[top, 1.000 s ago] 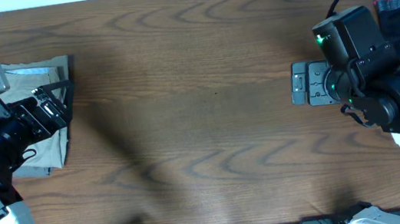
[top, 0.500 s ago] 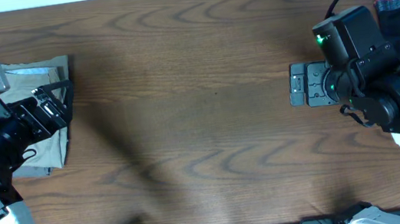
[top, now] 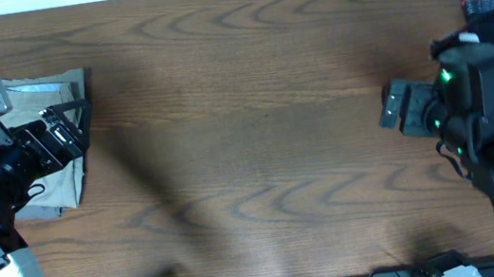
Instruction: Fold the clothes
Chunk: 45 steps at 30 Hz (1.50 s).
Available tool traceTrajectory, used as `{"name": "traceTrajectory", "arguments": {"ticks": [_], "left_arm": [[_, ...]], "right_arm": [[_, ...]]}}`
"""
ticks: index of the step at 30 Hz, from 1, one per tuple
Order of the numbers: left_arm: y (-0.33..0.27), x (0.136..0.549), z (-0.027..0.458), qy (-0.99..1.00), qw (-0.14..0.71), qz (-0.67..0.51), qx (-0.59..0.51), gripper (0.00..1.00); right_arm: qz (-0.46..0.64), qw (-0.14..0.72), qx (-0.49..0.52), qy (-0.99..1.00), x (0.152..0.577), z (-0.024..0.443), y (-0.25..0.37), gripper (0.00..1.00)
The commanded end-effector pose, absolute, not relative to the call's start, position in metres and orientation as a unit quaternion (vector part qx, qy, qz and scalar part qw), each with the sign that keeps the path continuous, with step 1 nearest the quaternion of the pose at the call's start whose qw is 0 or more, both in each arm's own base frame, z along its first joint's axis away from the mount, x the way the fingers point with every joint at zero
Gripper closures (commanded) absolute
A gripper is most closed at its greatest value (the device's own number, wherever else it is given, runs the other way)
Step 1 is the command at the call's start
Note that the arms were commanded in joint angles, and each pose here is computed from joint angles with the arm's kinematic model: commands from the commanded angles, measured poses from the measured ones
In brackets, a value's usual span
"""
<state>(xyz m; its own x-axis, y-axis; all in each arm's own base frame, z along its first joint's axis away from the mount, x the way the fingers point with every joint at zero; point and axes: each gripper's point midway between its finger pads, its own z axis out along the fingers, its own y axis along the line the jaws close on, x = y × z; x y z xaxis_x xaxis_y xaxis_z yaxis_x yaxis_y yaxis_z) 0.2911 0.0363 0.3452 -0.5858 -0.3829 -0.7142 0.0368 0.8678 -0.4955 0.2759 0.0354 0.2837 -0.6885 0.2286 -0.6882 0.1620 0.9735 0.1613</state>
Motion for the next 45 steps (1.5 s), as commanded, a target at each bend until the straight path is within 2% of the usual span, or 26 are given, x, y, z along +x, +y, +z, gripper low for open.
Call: {"name": "traceTrajectory", "arguments": {"ticks": [1,9,17,20,34,45], "left_arm": [[0.034,0.291,0.348,0.857,0.448,-0.237,-0.088,0.02],[0.034,0.292,0.348,0.857,0.449,-0.237,-0.088,0.02],[0.034,0.292,0.348,0.857,0.449,-0.237,-0.088,0.02],[0.034,0.292,0.348,0.857,0.449,-0.237,-0.088,0.02],[0.034,0.291,0.348,0.857,0.448,-0.237,-0.088,0.02],[0.034,0.291,0.348,0.857,0.448,-0.237,-0.088,0.02]], "right_arm": [[0.058,0.390,0.093,0.914,0.263,0.259,0.029,0.01],[0.065,0.463,0.131,0.874,0.237,0.204,0.005,0.01],[0.079,0.546,0.037,0.833,0.231,0.168,0.015,0.01],[0.079,0.568,0.033,0.818,0.233,0.159,0.015,0.01],[0.096,0.674,0.034,0.732,0.246,0.168,0.015,0.01],[0.093,0.693,0.034,0.714,0.245,0.176,0.014,0.01]]}}
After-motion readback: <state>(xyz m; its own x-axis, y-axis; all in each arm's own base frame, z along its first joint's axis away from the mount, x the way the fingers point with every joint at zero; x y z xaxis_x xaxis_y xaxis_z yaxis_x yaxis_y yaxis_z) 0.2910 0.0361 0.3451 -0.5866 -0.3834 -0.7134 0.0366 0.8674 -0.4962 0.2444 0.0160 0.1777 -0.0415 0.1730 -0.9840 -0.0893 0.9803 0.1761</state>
